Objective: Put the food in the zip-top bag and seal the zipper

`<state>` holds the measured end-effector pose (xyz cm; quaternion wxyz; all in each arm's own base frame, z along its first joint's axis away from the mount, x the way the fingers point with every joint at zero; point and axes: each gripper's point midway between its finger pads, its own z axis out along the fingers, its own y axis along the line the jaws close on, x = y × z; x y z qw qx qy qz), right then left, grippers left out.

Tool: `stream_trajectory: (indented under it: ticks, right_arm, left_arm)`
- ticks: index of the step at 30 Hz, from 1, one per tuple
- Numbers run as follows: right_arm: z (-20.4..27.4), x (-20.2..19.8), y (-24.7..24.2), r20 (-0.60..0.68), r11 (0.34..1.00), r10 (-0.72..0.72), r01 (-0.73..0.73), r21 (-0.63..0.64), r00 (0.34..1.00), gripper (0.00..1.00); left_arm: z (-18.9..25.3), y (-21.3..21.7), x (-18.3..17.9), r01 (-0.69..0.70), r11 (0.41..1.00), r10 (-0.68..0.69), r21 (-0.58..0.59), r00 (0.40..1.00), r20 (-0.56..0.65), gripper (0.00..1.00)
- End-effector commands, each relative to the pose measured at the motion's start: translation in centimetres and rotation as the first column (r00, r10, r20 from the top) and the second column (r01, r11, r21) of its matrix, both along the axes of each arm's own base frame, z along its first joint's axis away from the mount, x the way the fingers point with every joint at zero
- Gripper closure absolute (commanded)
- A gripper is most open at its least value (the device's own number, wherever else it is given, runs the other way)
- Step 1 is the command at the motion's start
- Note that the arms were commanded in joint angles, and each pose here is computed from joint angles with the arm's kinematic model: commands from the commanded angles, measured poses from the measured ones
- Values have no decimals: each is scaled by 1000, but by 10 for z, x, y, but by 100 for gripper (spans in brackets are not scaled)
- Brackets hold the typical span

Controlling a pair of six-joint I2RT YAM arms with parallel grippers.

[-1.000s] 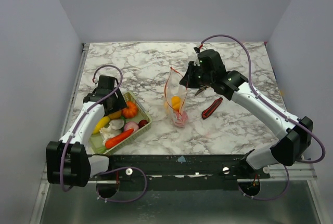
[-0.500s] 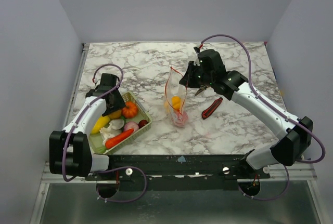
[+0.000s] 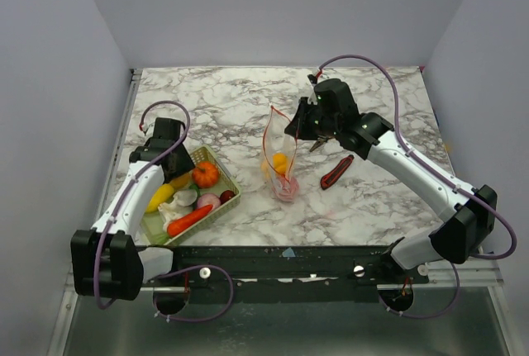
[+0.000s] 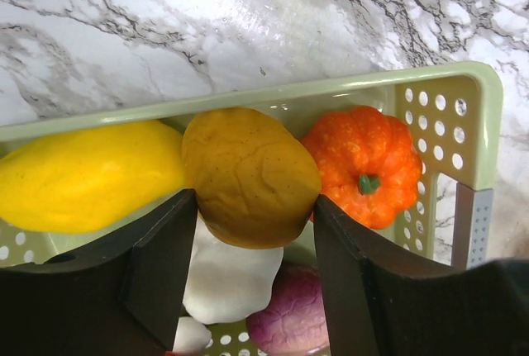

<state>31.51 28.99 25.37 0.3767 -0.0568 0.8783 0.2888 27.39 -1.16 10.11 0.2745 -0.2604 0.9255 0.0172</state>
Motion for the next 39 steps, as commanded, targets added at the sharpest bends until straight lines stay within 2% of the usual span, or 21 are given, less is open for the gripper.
stream_trajectory:
  ticks: [1,5,8,10,12,13,15,16,18,22,25,27,28,30,33,35,37,39]
  right_arm:
    - [5,-2,0,22,1000,7,-8,17,1000,100]
    - [5,-1,1,20,1000,7,-7,16,1000,100]
    - [3,-1,3,15,1000,10,-11,25,1000,100]
    - [3,-1,5,11,999,14,-14,29,1000,100]
    - [3,0,7,9,999,21,-21,29,1000,100]
    - [3,0,7,7,999,22,-22,29,1000,100]
    - [4,0,8,7,999,25,-25,33,1000,100]
    - [4,0,9,8,999,25,-26,36,1000,100]
    - [6,-1,9,10,999,27,-27,39,1000,100]
    - [5,-1,8,7,999,23,-23,43,1000,100]
    - [8,-2,10,11,998,27,-27,57,1000,100]
    - [11,-2,10,12,997,24,-25,67,1000,100]
    - [13,-3,10,14,997,25,-26,72,1000,100]
    - [15,-4,10,17,996,23,-25,85,1000,100]
    - [19,-5,10,20,995,20,-22,97,1000,100]
    - [19,-6,9,22,995,18,-20,97,1000,100]
    - [18,-6,8,21,995,14,-15,96,1000,100]
    - [19,-6,7,24,995,11,-13,95,1000,100]
  left_arm:
    - [30,6,-5,-14,1000,13,16,998,68,79]
    - [65,0,-9,15,1000,-12,-19,988,155,93]
    - [99,-17,-11,89,991,-61,-96,963,262,95]
    - [124,-40,-14,196,964,-121,-179,926,359,95]
    - [154,-73,-19,365,892,-203,-266,850,486,97]
    - [170,-91,-25,460,834,-241,-305,800,549,99]
    - [202,-121,-35,627,705,-291,-330,681,672,100]
    - [218,-135,-43,709,623,-311,-331,613,726,100]
    - [246,-155,-58,827,483,-327,-288,476,817,100]
    - [276,-183,-81,926,335,-364,-174,298,883,100]
    - [281,-207,-95,962,242,-412,-125,218,885,100]
    - [275,-219,-96,967,212,-429,-142,223,875,100]
    - [268,-223,-92,962,216,-438,-164,246,865,100]
    - [255,-228,-85,952,239,-467,-190,284,837,100]
    - [229,-229,-68,917,332,-518,-222,373,770,100]
    - [217,-235,-61,911,342,-544,-229,391,742,100]
    - [209,-243,-58,911,328,-555,-251,401,729,100]
    - [203,-249,-54,900,331,-557,-284,430,710,92]
